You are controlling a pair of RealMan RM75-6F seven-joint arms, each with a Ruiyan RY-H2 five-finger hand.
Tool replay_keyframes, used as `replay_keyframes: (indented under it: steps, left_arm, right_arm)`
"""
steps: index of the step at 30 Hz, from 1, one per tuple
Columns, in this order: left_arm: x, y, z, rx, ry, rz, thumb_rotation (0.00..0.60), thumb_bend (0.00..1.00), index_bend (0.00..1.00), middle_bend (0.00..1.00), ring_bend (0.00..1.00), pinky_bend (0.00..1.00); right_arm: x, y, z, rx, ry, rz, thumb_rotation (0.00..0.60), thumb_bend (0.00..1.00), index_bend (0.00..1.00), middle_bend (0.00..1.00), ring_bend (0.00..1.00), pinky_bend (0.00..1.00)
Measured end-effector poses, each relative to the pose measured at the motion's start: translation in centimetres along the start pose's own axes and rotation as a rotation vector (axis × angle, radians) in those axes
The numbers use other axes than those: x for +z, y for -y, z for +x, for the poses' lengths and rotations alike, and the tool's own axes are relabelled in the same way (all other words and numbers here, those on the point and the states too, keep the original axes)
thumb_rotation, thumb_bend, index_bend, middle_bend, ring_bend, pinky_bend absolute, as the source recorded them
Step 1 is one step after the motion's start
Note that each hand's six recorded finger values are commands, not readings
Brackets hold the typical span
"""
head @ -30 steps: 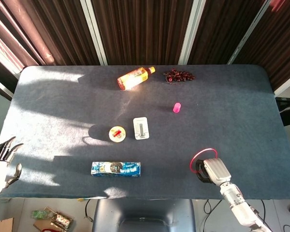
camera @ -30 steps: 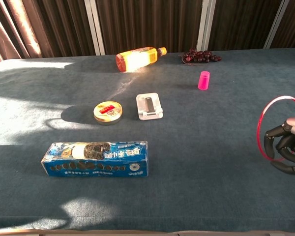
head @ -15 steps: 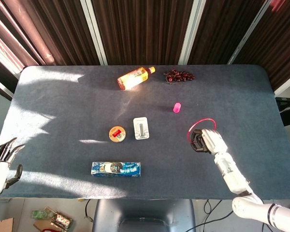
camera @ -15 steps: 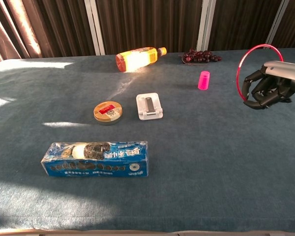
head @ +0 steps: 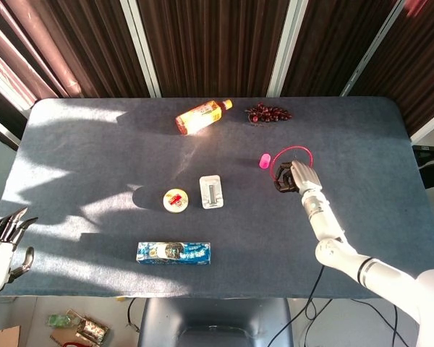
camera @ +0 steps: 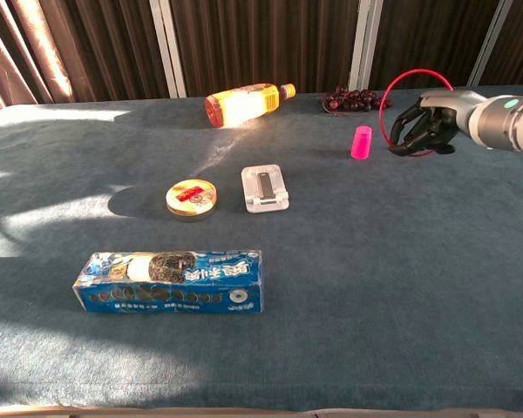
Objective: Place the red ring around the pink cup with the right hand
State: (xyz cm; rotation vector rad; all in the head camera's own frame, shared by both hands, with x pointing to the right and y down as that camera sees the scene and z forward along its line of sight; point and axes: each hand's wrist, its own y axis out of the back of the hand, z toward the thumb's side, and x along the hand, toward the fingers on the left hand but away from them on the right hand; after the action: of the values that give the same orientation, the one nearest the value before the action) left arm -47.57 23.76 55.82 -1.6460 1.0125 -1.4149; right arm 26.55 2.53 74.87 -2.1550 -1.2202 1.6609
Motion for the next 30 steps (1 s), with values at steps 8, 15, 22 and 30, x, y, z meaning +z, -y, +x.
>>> replay_keyframes:
  steps: [8, 15, 22, 30]
  left_arm:
    - [0.0, 0.0, 0.0, -0.005, 0.002, -0.002, 0.6, 0.54, 0.18, 0.04, 0.08, 0.13]
    - [0.0, 0.1, -0.1, -0.01, 0.002, 0.0, 0.6, 0.54, 0.18, 0.04, 0.08, 0.13]
    - [-0.4, 0.1, 0.1, -0.011, -0.018, 0.005, 0.6, 0.54, 0.19, 0.04, 0.08, 0.13]
    - [-0.4, 0.3, 0.5, 0.015, -0.037, 0.059, 0.6, 0.54, 0.19, 0.05, 0.09, 0.13]
  right_arm:
    - [1.6, 1.4, -1.9, 0.093, 0.016, -0.144, 0.6, 0.48, 0.75, 0.95, 1.0, 1.0]
    - [3.3, 2.5, -2.4, 0.168, -0.003, -0.211, 0.6, 0.48, 0.75, 0.95, 1.0, 1.0]
    - [4.0, 2.2, -3.3, 0.19, -0.003, -0.208, 0.6, 0.48, 0.75, 0.95, 1.0, 1.0]
    - [3.9, 1.2, -4.7, 0.188, 0.031, -0.119, 0.6, 0.51, 0.75, 0.95, 1.0, 1.0]
